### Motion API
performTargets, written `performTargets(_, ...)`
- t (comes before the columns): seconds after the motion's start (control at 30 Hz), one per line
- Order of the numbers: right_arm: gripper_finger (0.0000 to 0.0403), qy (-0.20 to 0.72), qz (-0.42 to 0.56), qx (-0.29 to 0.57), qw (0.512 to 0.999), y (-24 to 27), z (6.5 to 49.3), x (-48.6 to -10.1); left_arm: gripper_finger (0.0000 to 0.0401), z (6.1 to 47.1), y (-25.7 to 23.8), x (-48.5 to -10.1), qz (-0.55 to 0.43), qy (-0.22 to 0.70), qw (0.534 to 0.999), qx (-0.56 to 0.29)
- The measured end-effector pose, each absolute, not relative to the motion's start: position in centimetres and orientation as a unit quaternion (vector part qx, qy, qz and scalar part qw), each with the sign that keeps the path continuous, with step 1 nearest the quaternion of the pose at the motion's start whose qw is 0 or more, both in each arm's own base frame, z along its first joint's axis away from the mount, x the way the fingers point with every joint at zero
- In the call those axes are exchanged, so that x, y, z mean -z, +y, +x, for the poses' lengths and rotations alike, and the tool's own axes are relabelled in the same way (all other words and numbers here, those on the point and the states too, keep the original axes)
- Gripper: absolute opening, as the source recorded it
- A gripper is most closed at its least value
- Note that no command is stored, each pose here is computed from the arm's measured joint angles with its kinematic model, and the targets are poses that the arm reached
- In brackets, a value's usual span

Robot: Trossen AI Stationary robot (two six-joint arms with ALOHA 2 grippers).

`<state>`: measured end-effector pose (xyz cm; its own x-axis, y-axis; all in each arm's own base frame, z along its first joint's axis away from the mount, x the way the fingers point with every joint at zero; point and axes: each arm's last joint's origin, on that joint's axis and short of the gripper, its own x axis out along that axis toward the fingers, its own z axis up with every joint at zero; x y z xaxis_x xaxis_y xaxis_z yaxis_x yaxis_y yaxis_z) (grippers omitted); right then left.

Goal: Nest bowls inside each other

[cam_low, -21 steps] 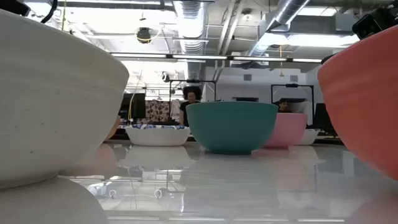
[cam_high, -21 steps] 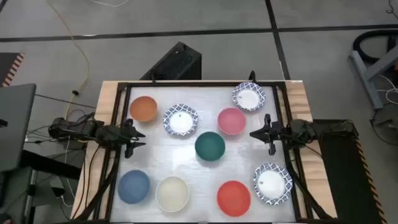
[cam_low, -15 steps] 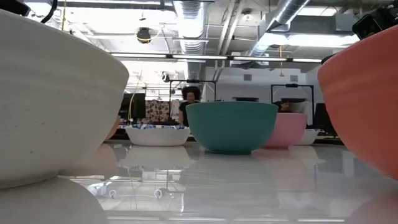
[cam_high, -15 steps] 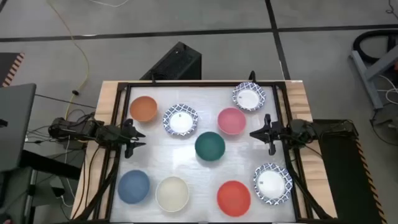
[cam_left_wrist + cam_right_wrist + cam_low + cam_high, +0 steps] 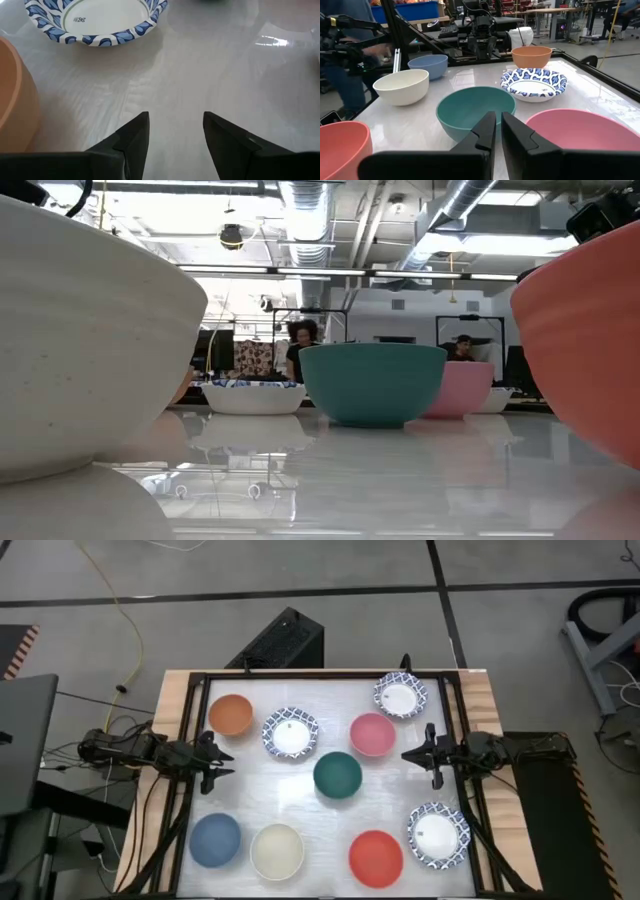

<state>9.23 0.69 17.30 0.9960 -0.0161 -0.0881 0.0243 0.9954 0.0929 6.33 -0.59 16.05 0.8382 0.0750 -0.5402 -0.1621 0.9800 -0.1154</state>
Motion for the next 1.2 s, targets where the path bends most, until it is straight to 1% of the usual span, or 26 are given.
performTargets(0.77,0.0051,0.044,0.047,0.01,0.998,0.69,9.23,-17.3,0.0175,6.32,-0.59,-16.05,-0.078,0.277,0.955,-0.063)
performTargets(0.9,0.0051,0.044,0.047,0.01,0.998,0.69,9.23,-17.3,0.0175,6.32,-0.1,-16.18,-0.083,0.253,0.952,-0.149)
performTargets(0.93,0.0051,0.044,0.047,0.01,0.998,0.69,9.23,-17.3,0.0175,6.31,-0.05,-16.2,-0.086,0.248,0.951,-0.16)
performTargets(1.2,0.0051,0.044,0.047,0.01,0.998,0.69,9.23,-17.31,0.0175,6.31,-0.02,-16.21,-0.078,0.248,0.952,-0.165)
